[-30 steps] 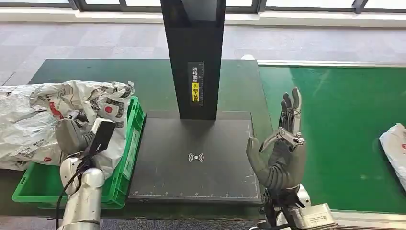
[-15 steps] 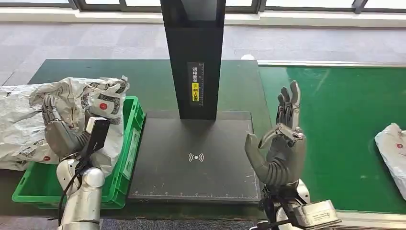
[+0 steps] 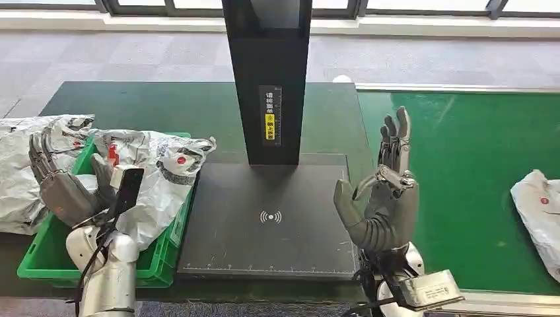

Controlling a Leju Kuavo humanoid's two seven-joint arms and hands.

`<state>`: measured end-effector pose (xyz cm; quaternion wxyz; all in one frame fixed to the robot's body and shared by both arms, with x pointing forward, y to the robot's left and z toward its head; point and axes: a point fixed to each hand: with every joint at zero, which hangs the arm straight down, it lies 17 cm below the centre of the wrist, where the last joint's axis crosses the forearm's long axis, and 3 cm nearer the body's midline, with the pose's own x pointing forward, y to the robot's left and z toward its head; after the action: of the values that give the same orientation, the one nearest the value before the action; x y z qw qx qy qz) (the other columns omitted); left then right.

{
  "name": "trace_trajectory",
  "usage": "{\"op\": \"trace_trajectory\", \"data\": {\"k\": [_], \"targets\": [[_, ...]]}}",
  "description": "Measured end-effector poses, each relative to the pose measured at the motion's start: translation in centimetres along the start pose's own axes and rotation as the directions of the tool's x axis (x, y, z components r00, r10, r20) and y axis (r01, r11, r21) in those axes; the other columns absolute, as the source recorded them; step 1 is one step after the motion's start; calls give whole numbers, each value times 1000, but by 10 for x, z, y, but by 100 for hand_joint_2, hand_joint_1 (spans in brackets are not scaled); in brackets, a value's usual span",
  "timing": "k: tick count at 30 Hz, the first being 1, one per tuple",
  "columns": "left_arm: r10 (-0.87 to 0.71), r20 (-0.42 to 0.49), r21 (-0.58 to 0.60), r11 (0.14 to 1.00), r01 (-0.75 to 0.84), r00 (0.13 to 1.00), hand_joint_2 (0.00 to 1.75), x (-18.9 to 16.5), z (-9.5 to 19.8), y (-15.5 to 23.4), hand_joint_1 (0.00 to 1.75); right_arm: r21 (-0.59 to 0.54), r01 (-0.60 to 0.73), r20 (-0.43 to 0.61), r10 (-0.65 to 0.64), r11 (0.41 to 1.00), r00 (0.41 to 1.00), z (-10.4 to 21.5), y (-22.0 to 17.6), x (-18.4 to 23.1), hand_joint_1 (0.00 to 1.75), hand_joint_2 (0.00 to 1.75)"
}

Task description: Moved the parcel from conveyor to table for the left to box.

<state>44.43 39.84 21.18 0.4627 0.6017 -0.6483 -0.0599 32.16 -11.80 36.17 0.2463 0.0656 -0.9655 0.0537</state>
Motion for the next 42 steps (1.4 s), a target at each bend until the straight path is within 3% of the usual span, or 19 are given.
{"op": "trace_trajectory", "data": {"k": [5, 18, 21, 23, 28, 31, 33, 34, 37, 39, 42], "targets": [[74, -69, -15, 997, -75, 995, 0, -8, 1, -8, 0, -15, -16, -6, 16, 1000, 1000, 2, -3, -1, 0, 175], [95, -77, -33, 995, -98, 993, 0, -6, 1, -15, 0, -17, -18, -10, 18, 1000, 1000, 3, -3, -2, 0, 175], [148, -94, -26, 988, -151, 984, 0, -7, 1, -15, 0, -23, -21, -14, 21, 1000, 1000, 4, -4, -2, 0, 175], [266, -79, 21, 964, -265, 961, 0, -3, 2, -4, 0, -33, -26, -18, 25, 999, 1000, 5, -6, -3, 0, 175], [561, 98, 89, 818, -569, 822, 0, 36, 13, 40, 0, -47, -65, -24, 64, 997, 998, 7, -9, -4, 0, 175], [801, 161, -24, 587, -809, 576, 0, 78, 29, 54, 0, -37, -109, -61, 107, 993, 992, 11, -10, -17, 0, 175], [933, 140, -186, 353, -917, 331, 0, 120, 43, 57, 0, -35, -196, -168, 188, 980, 968, 20, -21, -47, 0, 175], [969, 114, -271, 242, -932, 219, 0, 140, 52, 56, 0, -26, -252, -221, 241, 967, 945, 25, -30, -63, 0, 0], [1000, 24, -462, 13, -887, 2, 0, 184, 81, 56, 0, 3, -401, -331, 379, 916, 864, 41, -65, -104, 0, 0], [999, -7, -547, -38, -836, -40, 0, 204, 95, 57, 0, 17, -481, -376, 451, 877, 809, 48, -89, -119, 0, 0], [999, -26, -609, -38, -792, -29, 0, 222, 111, 52, 0, 74, -590, -436, 558, 804, 706, 64, -123, -132, 0, 0]]}}
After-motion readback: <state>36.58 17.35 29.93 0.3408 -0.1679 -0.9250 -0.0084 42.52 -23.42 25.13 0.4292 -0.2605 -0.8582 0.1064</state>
